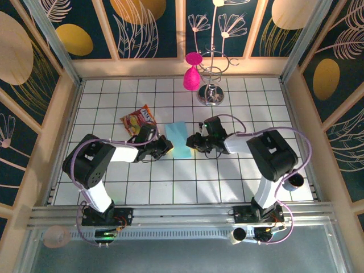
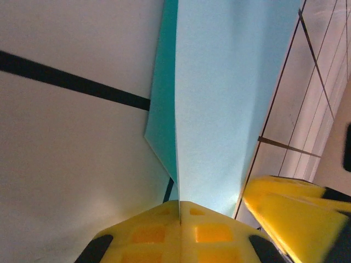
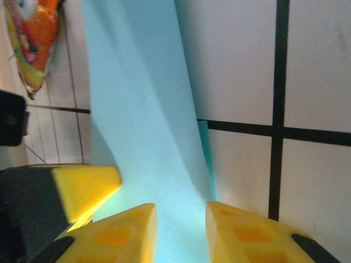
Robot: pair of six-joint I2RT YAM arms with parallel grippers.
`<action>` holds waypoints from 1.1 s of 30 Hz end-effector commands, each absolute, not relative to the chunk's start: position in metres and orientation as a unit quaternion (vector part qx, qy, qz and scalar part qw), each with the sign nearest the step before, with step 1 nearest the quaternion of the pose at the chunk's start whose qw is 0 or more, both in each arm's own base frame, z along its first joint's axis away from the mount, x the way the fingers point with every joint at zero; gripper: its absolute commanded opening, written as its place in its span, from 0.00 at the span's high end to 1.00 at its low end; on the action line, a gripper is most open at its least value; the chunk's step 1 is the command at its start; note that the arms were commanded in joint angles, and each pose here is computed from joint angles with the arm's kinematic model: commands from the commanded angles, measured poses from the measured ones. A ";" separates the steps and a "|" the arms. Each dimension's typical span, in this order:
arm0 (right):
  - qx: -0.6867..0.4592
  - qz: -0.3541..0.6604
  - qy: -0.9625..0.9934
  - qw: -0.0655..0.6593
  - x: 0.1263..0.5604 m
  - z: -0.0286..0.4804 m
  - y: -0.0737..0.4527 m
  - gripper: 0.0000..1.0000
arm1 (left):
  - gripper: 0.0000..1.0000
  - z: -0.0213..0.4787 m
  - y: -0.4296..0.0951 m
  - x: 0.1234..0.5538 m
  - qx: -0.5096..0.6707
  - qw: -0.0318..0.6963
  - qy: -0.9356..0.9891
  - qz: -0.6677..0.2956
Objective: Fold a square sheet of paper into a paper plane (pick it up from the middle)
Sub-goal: Third fold the triangle at the center of the table.
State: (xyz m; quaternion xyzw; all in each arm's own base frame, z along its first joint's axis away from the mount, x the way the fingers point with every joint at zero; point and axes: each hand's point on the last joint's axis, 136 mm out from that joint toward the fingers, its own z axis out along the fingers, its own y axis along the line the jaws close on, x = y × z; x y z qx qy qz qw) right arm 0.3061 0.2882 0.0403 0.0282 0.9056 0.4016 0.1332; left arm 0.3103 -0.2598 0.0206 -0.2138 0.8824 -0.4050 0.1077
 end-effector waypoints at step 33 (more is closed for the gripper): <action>-0.442 0.166 0.719 0.510 0.261 0.068 0.338 0.29 | 1.00 0.065 -0.269 0.317 -0.226 0.114 0.851 -0.460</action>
